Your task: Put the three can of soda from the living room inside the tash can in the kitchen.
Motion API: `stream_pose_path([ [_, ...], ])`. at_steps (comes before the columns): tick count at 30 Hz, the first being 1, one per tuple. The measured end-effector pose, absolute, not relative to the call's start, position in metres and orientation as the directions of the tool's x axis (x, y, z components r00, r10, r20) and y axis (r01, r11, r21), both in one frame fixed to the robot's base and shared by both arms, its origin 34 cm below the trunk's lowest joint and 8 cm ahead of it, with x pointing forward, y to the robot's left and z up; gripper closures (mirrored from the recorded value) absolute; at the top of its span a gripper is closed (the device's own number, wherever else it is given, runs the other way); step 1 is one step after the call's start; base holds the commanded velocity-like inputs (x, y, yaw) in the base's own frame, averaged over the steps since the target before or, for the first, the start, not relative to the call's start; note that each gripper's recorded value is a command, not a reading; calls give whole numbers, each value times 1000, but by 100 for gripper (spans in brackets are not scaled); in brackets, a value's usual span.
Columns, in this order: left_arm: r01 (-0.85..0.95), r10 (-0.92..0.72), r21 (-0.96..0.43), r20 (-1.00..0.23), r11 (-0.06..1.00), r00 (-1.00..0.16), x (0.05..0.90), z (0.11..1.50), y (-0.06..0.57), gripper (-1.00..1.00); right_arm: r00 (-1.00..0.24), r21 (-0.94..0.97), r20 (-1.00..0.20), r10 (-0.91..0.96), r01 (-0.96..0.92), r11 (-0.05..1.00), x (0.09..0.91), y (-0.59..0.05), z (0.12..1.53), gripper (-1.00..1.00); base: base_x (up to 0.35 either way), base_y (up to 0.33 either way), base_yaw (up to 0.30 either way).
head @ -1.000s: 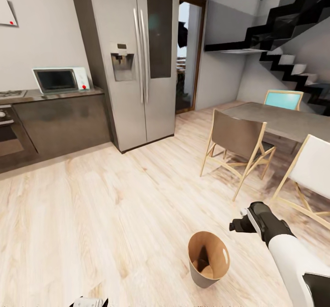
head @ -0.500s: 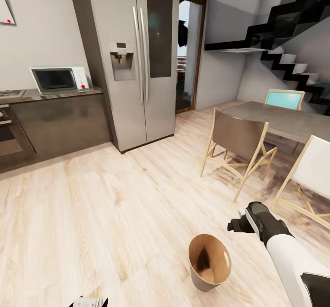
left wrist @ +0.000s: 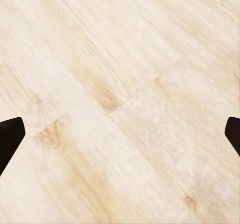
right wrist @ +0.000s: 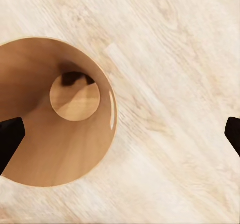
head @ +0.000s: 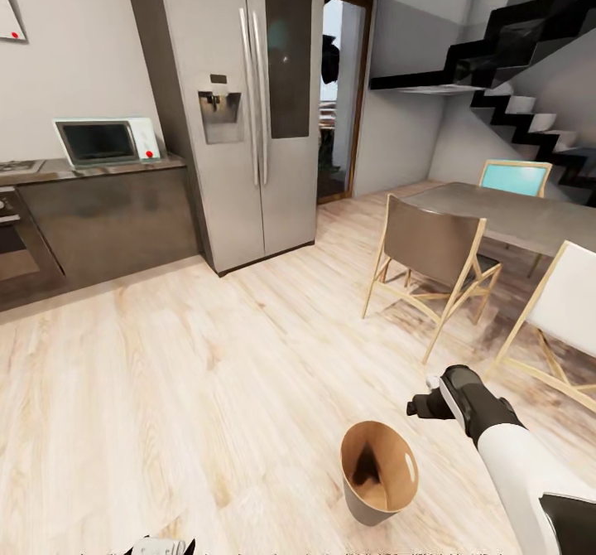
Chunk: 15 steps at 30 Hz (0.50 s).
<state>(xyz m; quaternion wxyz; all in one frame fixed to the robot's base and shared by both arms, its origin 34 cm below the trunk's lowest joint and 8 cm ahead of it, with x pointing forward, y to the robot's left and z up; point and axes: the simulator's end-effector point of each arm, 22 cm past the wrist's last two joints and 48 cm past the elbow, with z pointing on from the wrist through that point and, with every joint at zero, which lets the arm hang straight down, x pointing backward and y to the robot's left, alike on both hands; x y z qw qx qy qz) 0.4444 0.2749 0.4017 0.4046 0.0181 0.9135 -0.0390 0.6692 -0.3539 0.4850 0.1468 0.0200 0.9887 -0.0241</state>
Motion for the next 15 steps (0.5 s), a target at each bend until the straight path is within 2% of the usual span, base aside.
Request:
stream_pose_path([
  [15, 64, 1, -58, -726, 996, -688, 432, 362, 275, -100, -962, -42, -270, 33, 45, 998, 659, -353, 440, -100, 0, 0, 0],
])
